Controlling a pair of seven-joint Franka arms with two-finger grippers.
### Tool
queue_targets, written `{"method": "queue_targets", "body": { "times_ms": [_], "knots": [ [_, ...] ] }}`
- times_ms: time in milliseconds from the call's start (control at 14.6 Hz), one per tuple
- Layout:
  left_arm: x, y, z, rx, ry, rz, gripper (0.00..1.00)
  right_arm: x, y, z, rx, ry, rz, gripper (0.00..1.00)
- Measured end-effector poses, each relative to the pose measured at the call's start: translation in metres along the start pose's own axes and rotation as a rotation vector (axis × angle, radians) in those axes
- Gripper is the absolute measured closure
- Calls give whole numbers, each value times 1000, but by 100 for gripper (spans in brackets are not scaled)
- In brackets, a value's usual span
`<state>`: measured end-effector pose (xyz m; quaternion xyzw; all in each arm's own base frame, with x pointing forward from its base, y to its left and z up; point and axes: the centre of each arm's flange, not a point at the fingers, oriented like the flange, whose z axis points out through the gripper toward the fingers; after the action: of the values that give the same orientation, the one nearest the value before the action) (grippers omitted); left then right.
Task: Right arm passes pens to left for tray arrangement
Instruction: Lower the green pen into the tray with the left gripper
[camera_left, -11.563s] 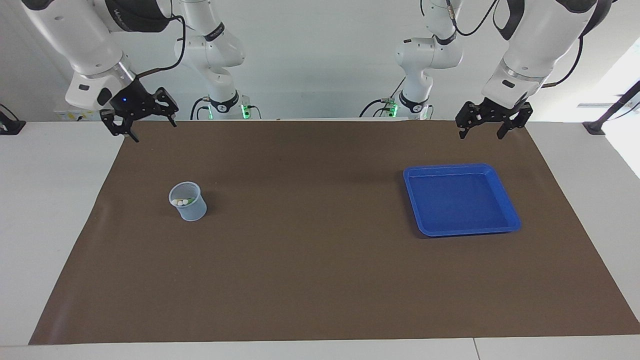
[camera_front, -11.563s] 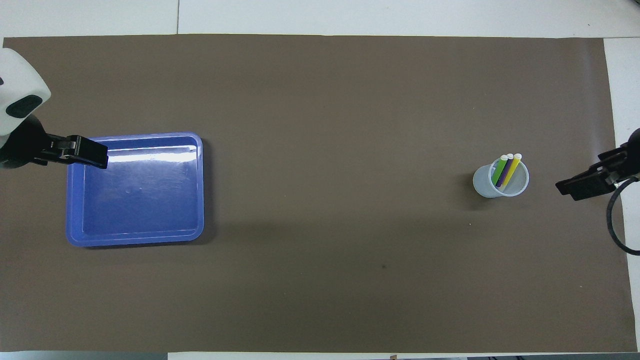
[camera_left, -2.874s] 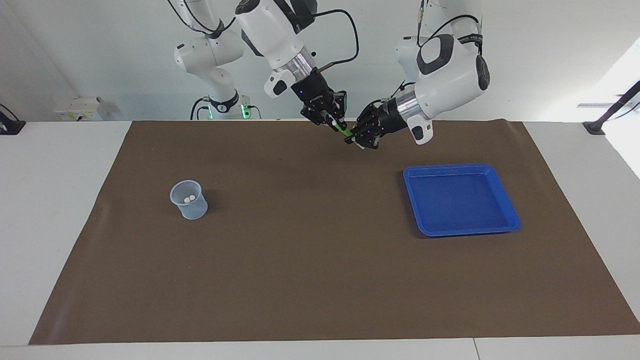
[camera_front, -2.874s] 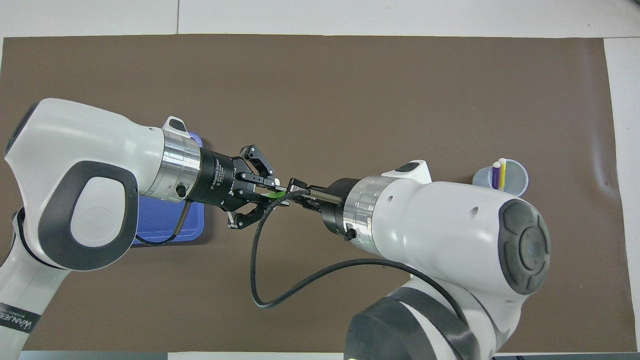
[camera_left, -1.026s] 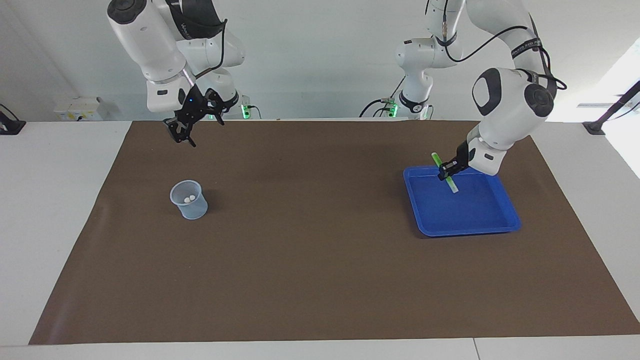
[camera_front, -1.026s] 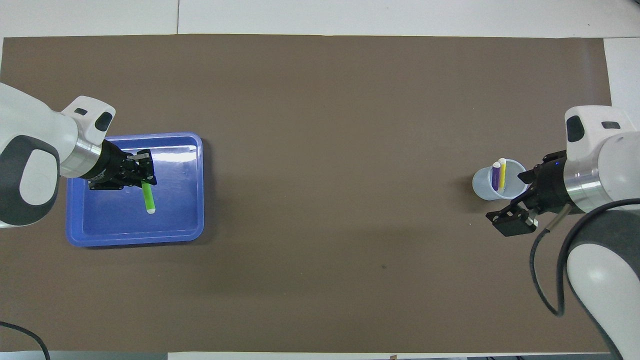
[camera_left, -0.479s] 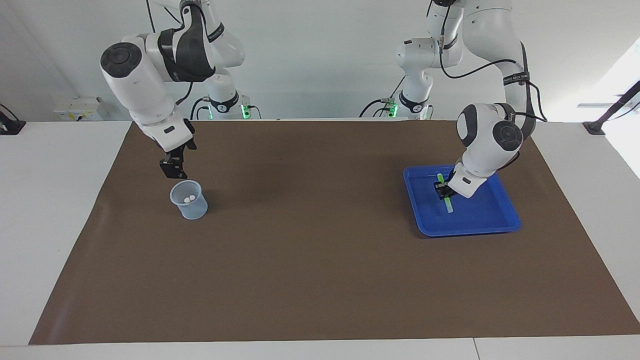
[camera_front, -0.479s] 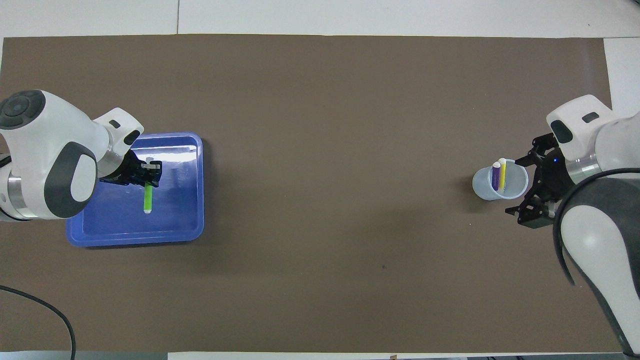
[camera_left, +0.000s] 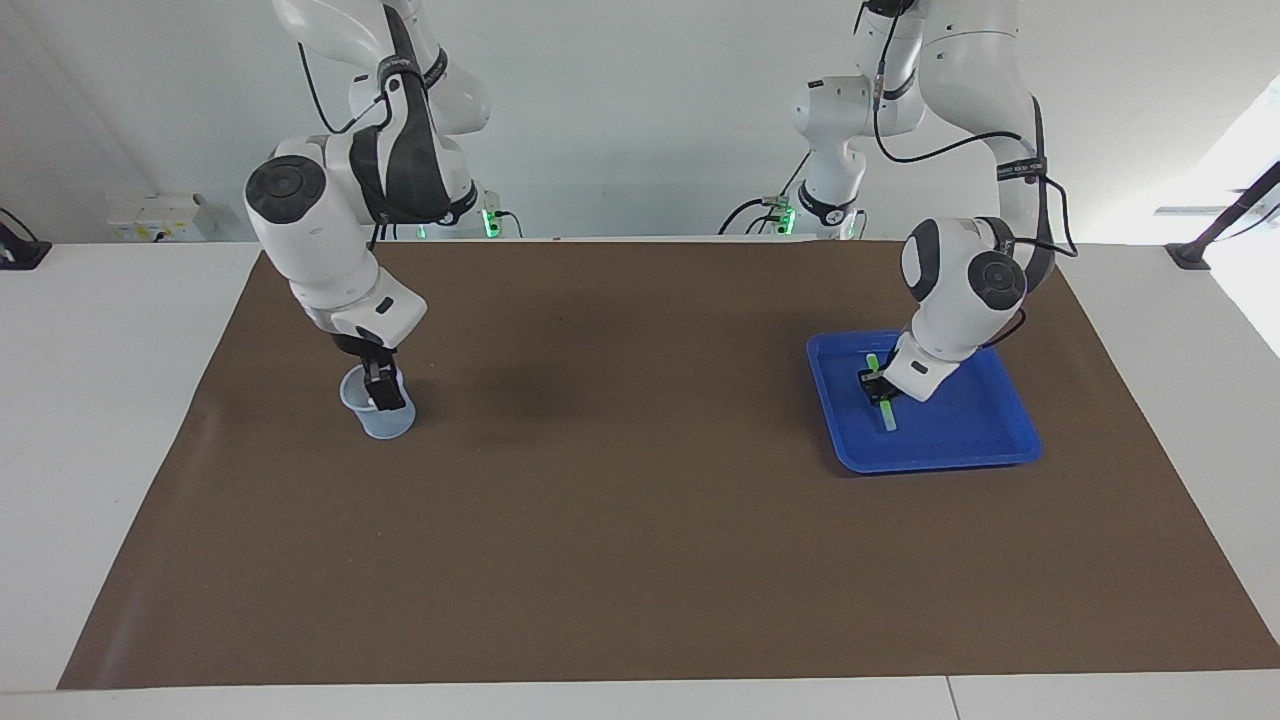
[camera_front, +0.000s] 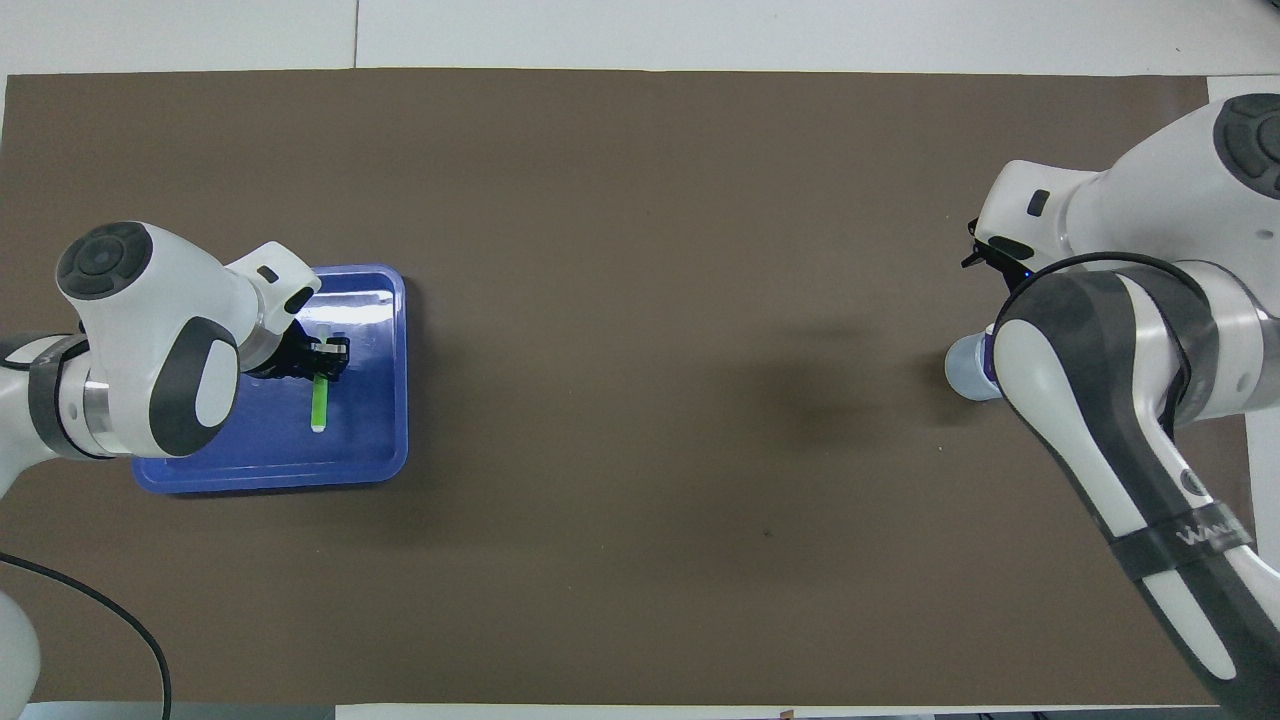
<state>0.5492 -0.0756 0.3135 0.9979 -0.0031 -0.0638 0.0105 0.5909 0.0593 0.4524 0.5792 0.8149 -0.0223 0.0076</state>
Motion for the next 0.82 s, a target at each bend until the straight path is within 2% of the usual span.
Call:
{"method": "queue_targets", "body": {
  "times_ms": [205,342,411,479,547,616,753,821],
  "knots": [
    [-2,0,3,1,-3,2,82,-7,-3,16,-13,-4,-100,4],
    [-2,0,4,1,-3,2,65,-22,-12,35,15,6,-136,4],
    [-2,0,3,1,-3,2,55,-26,-16,41,24,10,-151,7],
    [-2,0,3,1,-2,2,41,-27,-18,45,27,12,-161,9],
    [-2,0,3,1,-2,2,31,-26,-19,49,28,13,-167,18],
    [-2,0,3,1,-2,2,20,-25,-20,53,29,13,-169,21],
    [-1,0,3,1,-1,2,0,-23,-23,59,33,15,-171,20],
    [-1,0,3,1,-1,2,0,-24,-26,62,38,16,-169,20]
  ]
}}
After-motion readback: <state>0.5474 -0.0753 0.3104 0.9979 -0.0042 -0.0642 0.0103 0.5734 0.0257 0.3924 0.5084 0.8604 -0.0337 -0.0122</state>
